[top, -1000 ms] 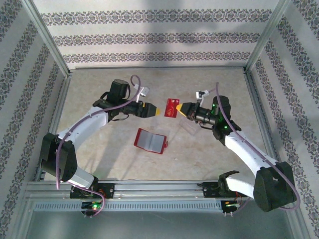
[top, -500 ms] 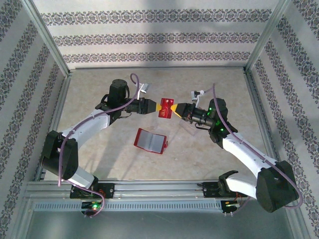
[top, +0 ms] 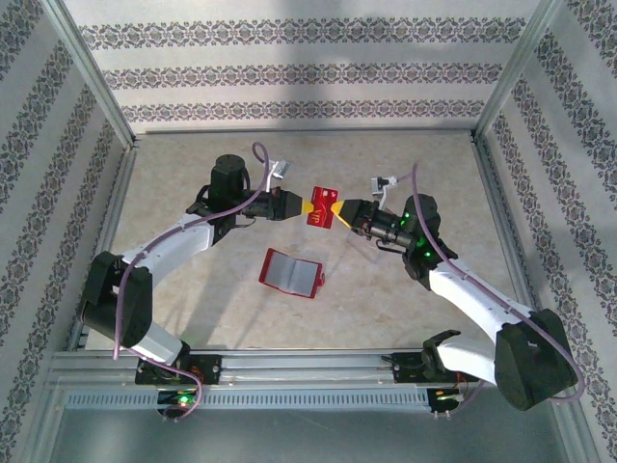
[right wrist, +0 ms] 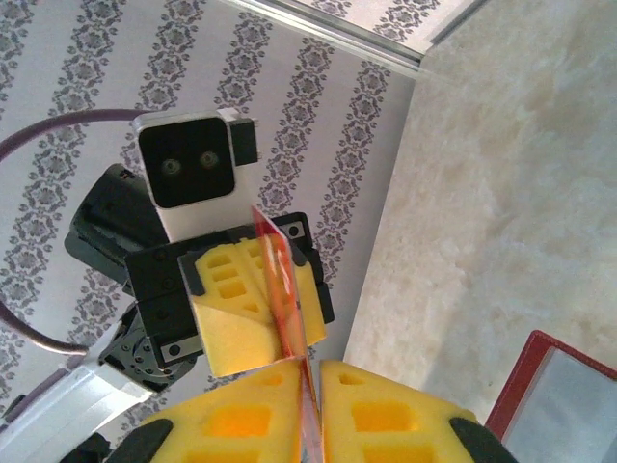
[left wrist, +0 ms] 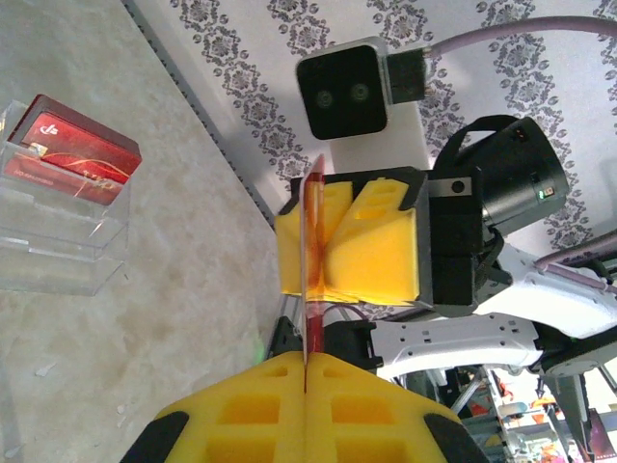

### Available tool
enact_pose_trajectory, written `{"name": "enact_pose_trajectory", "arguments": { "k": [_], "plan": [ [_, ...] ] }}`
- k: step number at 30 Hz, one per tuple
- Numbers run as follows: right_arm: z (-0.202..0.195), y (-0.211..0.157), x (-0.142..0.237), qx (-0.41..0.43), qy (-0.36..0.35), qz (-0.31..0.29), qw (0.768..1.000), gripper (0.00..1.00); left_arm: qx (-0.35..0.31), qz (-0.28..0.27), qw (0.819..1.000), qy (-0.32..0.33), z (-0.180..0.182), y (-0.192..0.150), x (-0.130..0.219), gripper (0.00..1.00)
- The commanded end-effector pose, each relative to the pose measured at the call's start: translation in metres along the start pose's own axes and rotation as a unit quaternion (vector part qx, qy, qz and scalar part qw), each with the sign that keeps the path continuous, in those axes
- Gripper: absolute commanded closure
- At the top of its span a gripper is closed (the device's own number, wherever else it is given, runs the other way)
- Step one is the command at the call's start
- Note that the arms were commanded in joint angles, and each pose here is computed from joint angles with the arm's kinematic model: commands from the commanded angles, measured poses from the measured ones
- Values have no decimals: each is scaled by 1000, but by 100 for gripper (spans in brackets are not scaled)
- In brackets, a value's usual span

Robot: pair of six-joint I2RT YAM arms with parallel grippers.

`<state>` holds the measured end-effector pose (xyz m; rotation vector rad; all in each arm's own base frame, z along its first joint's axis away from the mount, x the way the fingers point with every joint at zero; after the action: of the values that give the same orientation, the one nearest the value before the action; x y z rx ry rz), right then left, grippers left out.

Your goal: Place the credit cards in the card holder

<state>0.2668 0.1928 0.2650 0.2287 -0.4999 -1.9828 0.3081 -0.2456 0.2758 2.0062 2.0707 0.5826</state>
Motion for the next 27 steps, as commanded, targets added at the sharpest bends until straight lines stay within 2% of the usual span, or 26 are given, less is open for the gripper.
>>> {"name": "enact_pose_trajectory", "arguments": {
  "k": [1,6,11,15,16,19,21,23,27],
  "plan": [
    [6,-6,0,9,19,2,1000,84,-15,7,1000,-10,-2,0,-5,100],
    [3,-10,-2,13,17,9,1000,86,-10,6,1000,-7,4,0,-7,100],
    [3,-13,-7,13,25,18,999,100,-1,6,1000,-5,7,2,-8,99],
    [-9,-18,-4,7,1,22,1000,100,-10,14,999,29,8,-1,0,63],
    [-11,-21,-3,6,-6,27,1000,100,-9,17,998,55,11,-4,5,61],
    [-25,-36,1,-1,-42,47,998,100,-46,42,984,166,18,-20,28,60],
    [-37,-48,4,-15,-65,60,996,100,-72,74,961,258,33,-37,46,64],
    [-47,-60,5,-30,-79,67,994,100,-74,104,938,322,51,-55,60,67],
    [-62,-84,-3,-39,-104,96,989,100,-65,149,923,350,80,-78,61,77]
  ]
}}
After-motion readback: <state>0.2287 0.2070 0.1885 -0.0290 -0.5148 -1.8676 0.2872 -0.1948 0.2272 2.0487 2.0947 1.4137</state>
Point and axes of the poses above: each hand's point on the last joint's axis, 136 mm out from that joint toward the fingers, its own x axis back along the fingers, its own z axis along the line the jaws close on, y = z × x, the point moved 5 cm from there along x, back along the fingers, and after that the axes turned 7 degrees about x, right-handed, at the moved point
